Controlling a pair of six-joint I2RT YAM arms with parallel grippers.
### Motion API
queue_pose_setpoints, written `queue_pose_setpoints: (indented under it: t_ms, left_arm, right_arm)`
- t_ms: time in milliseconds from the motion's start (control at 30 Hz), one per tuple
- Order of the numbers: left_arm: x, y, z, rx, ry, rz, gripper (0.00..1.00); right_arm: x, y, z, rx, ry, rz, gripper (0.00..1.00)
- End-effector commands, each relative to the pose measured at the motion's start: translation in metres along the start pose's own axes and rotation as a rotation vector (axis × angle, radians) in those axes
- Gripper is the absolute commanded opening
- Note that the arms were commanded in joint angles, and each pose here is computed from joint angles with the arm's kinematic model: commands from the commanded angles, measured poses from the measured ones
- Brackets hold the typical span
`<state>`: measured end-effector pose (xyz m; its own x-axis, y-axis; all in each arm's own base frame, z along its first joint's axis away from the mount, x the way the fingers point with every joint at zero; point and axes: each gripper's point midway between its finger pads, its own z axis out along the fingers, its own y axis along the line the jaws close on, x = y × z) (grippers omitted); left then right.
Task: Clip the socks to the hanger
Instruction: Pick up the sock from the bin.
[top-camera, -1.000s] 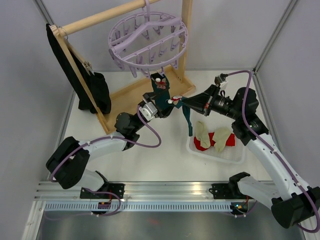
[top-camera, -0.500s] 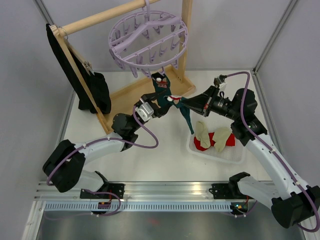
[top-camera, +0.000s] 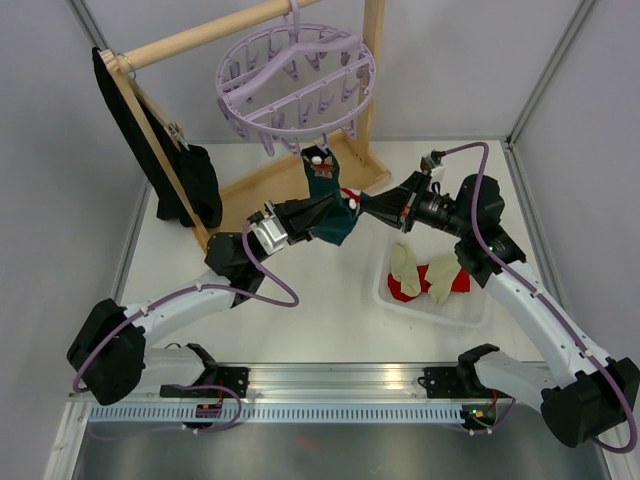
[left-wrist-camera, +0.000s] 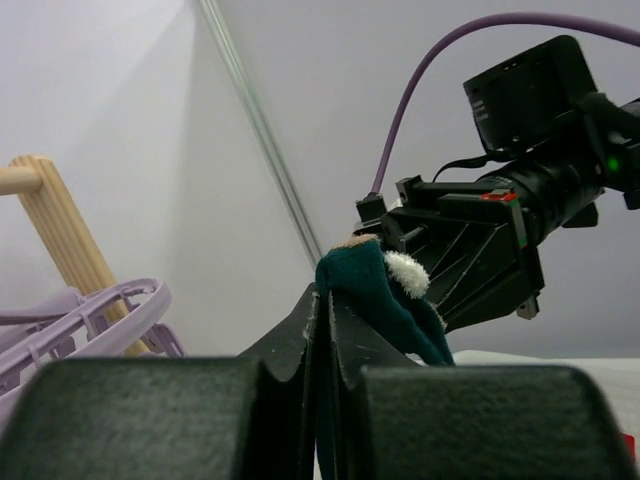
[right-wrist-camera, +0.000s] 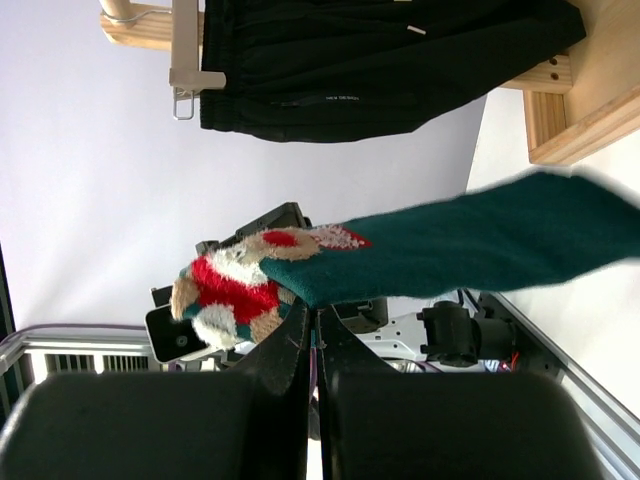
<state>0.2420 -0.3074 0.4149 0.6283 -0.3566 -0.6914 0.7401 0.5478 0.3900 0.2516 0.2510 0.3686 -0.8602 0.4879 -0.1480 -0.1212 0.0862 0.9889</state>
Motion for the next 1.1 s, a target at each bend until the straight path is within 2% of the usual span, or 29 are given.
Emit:
queue_pose_setpoints:
  t_ms: [0, 133, 167, 233, 300, 433, 500, 733, 933, 967, 1067]
  left_arm:
    - [-0.022, -0.012, 0.002, 0.073, -0.045, -0.025, 0.03]
    - [-0.015, -0.010, 0.000, 0.053, 0.013, -0.073, 0.02]
    - [-0.003, -0.009, -0.001, 0.036, 0.080, -0.113, 0.02]
    - [0.003, -0.006, -0.003, 0.015, 0.133, -0.149, 0.02]
    - [0.019, -0.002, -0.006, -0.037, 0.227, -0.216, 0.02]
    - [0.028, 0.003, -0.017, -0.119, 0.289, -0.303, 0.02]
    - [0.035, 0.004, -0.028, -0.177, 0.316, -0.367, 0.02]
    - [0.042, 0.012, -0.058, -0.344, 0.387, -0.481, 0.02]
    - [0.032, 0.026, -0.091, -0.493, 0.461, -0.489, 0.02]
    - [0.034, 0.026, -0.098, -0.507, 0.494, -0.486, 0.02]
    - [0.024, 0.035, -0.113, -0.570, 0.515, -0.462, 0.02]
  right_arm:
    - [-0.004, 0.023, 0.002, -0.062, -0.013, -0.032, 0.00]
    - [-0.006, 0.026, 0.002, -0.069, -0.025, -0.045, 0.00]
    - [-0.009, 0.026, 0.002, -0.058, -0.041, -0.059, 0.02]
    - [-0.012, 0.026, 0.001, -0.043, -0.059, -0.082, 0.05]
    - [-0.018, 0.024, 0.001, -0.015, -0.094, -0.122, 0.10]
    - [-0.030, 0.022, 0.001, 0.028, -0.155, -0.184, 0.24]
    - [-0.036, 0.017, 0.002, 0.063, -0.182, -0.210, 0.34]
    - [-0.062, -0.008, 0.000, 0.202, -0.291, -0.334, 0.48]
    - [-0.090, -0.009, -0.008, 0.344, -0.442, -0.590, 0.56]
    - [-0.100, -0.009, -0.010, 0.390, -0.509, -0.628, 0.56]
    - [-0.094, -0.003, 0.009, 0.432, -0.488, -0.772, 0.57]
